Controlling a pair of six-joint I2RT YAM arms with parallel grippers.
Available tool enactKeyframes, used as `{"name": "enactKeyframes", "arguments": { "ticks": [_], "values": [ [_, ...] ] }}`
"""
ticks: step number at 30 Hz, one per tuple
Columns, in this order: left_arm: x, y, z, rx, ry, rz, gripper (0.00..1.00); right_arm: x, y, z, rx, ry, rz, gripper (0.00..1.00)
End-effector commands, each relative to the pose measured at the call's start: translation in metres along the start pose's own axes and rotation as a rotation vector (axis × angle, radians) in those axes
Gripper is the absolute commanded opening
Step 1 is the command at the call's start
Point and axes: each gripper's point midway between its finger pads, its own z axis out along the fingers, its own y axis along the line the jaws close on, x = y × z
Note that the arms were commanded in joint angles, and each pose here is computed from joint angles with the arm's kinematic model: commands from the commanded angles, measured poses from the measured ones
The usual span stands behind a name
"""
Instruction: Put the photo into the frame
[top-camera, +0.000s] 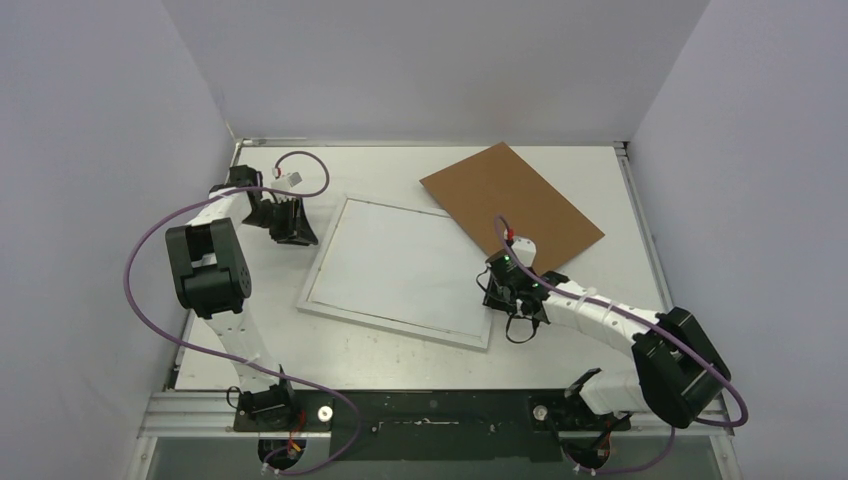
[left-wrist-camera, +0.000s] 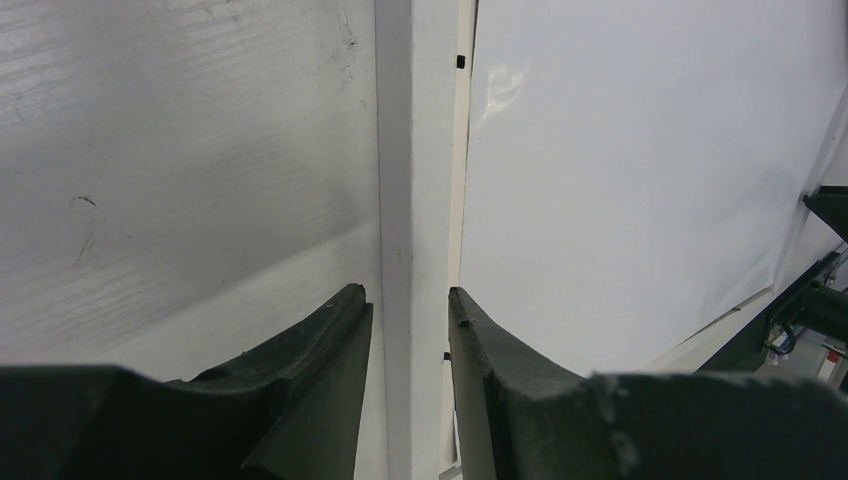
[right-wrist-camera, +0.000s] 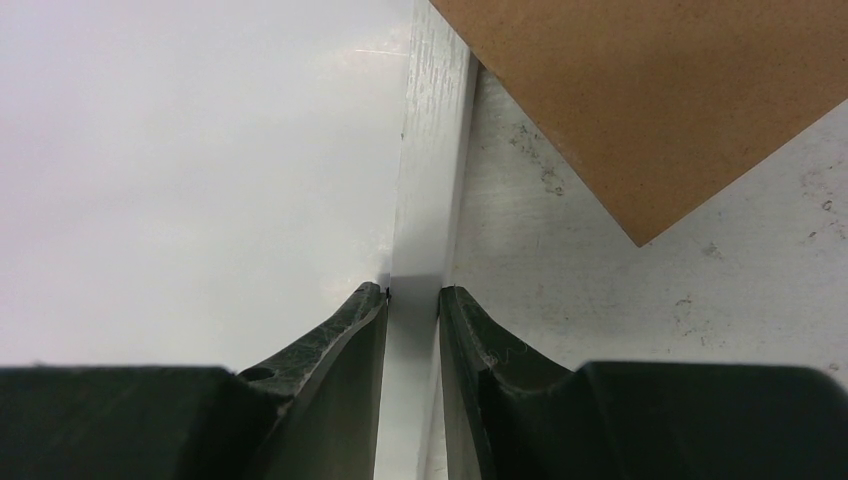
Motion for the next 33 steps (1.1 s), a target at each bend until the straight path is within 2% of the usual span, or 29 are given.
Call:
{"name": "enactKeyframes", "arguments": {
  "ticks": [1,3,11,16,19,33],
  "values": [
    [-0.007,-0.009,-0.010,0.004,-0.030,0.039,0.32,-0.016,0.014,-0.011,-0.058,-0.057,0.016,0.05],
    [-0.007,-0.009,-0.010,0.004,-0.029,0.040,0.32,-0.021,0.013,-0.014,-0.036,-0.065,-0.001,0.06],
    [-0.010,-0.010,-0.012,0.004,-0.033,0.039,0.33,-0.038,0.011,-0.029,0.009,-0.110,-0.028,0.45],
    [-0.011,-0.011,-0.013,0.006,-0.032,0.038,0.33,-0.042,0.011,-0.033,0.002,-0.129,-0.027,0.54],
    [-0.012,-0.012,-0.014,0.007,-0.037,0.042,0.33,-0.050,0.013,-0.032,-0.006,-0.147,-0.029,0.63],
    [-0.019,-0.018,-0.014,0.029,-0.047,0.039,0.36,-0.098,0.011,-0.005,0.014,-0.172,-0.035,0.67]
  ]
}}
